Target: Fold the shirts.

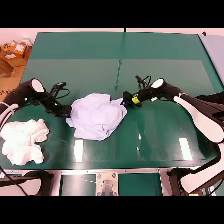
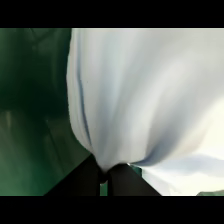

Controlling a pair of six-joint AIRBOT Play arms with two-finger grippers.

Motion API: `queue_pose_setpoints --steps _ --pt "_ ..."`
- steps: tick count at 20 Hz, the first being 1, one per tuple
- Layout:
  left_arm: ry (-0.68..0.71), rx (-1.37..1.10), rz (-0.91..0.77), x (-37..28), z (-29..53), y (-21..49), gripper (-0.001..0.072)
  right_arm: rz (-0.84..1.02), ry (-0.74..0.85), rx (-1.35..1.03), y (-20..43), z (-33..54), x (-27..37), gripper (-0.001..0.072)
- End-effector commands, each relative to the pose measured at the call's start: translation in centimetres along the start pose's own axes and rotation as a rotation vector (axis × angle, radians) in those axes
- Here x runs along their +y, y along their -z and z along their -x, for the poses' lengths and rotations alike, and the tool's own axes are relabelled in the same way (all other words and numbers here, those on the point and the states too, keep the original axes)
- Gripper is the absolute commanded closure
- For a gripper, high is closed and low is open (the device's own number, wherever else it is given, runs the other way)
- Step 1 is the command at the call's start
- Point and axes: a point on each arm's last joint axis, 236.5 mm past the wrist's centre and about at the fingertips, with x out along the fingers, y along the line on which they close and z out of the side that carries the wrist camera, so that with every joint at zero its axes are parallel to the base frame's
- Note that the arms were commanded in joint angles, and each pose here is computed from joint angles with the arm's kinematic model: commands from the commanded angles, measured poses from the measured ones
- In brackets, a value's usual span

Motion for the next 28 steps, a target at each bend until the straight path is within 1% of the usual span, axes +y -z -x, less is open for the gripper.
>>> queue_pose_setpoints --steps 1,3,4,7,10,12,15,16,19,21,23,25,28 --pt "-0.036 -0.006 -0.025 0.0 3.0 -1.2 0.0683 0.044 -0.065 -0.09 -3.6 3.8 2.6 0.0703" --pt "-0.096 -0.071 -0.027 0.1 7.0 -3.1 0.0682 0.074 -0.096 -0.24 -6.9 10.7 4.2 0.0703" --pt "-0.104 -0.135 -0.03 -0.6 9.5 -4.5 0.0683 0.099 -0.107 -0.335 -8.2 15.2 5.0 0.0703" --pt "-0.058 -0.37 -0.072 -4.7 17.7 -8.1 0.0682 0.188 -0.113 -0.593 -8.8 27.4 7.5 0.0702" --pt "0.059 -0.592 -0.149 -10.6 26.1 -9.6 0.0682 0.284 -0.09 -0.814 -6.3 37.2 10.2 0.0702" --pt "0.174 -0.709 -0.203 -15.0 31.0 -9.1 0.0683 0.367 -0.07 -0.937 -4.0 42.3 12.5 0.0702" --pt "0.393 -0.857 -0.355 -22.8 38.4 -6.2 0.0683 0.508 -0.046 -1.146 0.8 49.9 17.7 0.0702" --pt "0.44 -0.914 -0.43 -25.3 40.9 -4.7 0.0683 0.549 -0.036 -1.223 2.5 52.5 19.4 0.0702" --pt "0.501 -1.095 -0.593 -30.7 47.7 0.0 0.0682 0.636 0.024 -1.456 6.8 59.6 22.9 0.0701" --pt "0.518 -1.136 -0.622 -31.7 49.3 2.1 0.0682 0.662 0.055 -1.536 8.2 62.2 24.1 0.0701" --pt "0.474 -1.087 -0.618 -30.9 48.0 2.3 0.0682 0.661 0.056 -1.546 7.9 62.7 24.2 0.0702" --pt "0.455 -0.984 -0.554 -29.4 44.8 1.0 0.0682 0.623 0.048 -1.481 6.1 61.3 22.7 0.0701" --pt "0.463 -0.759 -0.414 -26.2 36.2 -2.1 0.0682 0.516 0.005 -1.295 1.3 55.8 18.4 0.0701"
